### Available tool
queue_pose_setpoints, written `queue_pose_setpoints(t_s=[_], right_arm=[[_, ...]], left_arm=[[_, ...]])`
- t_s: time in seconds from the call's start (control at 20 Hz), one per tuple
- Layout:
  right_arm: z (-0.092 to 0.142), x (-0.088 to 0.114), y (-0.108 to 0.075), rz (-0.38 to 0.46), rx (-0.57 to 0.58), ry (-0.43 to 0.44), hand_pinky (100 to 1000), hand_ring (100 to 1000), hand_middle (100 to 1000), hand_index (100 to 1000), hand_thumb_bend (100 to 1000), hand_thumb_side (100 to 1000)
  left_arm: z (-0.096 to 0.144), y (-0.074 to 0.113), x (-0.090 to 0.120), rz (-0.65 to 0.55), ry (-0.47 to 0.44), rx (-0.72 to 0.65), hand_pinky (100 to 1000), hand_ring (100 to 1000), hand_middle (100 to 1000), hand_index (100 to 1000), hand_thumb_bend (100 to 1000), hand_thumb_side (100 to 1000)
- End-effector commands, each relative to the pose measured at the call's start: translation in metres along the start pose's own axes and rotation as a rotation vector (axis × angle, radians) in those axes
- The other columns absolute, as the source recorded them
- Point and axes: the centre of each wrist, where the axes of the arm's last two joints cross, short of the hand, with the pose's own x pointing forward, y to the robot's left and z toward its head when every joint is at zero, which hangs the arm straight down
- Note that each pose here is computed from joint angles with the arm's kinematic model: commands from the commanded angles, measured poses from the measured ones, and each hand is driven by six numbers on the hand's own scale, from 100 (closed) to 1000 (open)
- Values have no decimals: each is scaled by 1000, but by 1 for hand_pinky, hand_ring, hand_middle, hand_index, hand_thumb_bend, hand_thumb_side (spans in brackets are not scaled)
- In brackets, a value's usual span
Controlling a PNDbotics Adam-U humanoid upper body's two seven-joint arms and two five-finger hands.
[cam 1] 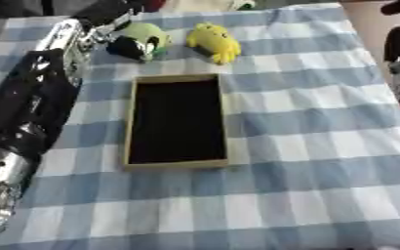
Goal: Pick up objects on the table and place them in the box.
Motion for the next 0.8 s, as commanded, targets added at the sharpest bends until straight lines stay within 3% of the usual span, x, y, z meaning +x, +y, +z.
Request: queue_pose_setpoints(t_s=[0.05,0.5,0.8], right_arm=[[-5,3,-6,7,-8,-24,795,732,755,844,100,757],[-6,4,-6,3,-12,-29,795,732,755,844,100,761],[-7,4,-6,1,-14,-29,796,732,754,844,100,764]], left_arm=[[-1,12,-4,-38,25,55,843,854,849,926,344,578],[-2,5,-2,-112,70,110,830,855,854,926,397,556],[0,-1,-4,-141,92,113,812,832,844,923,379,460]])
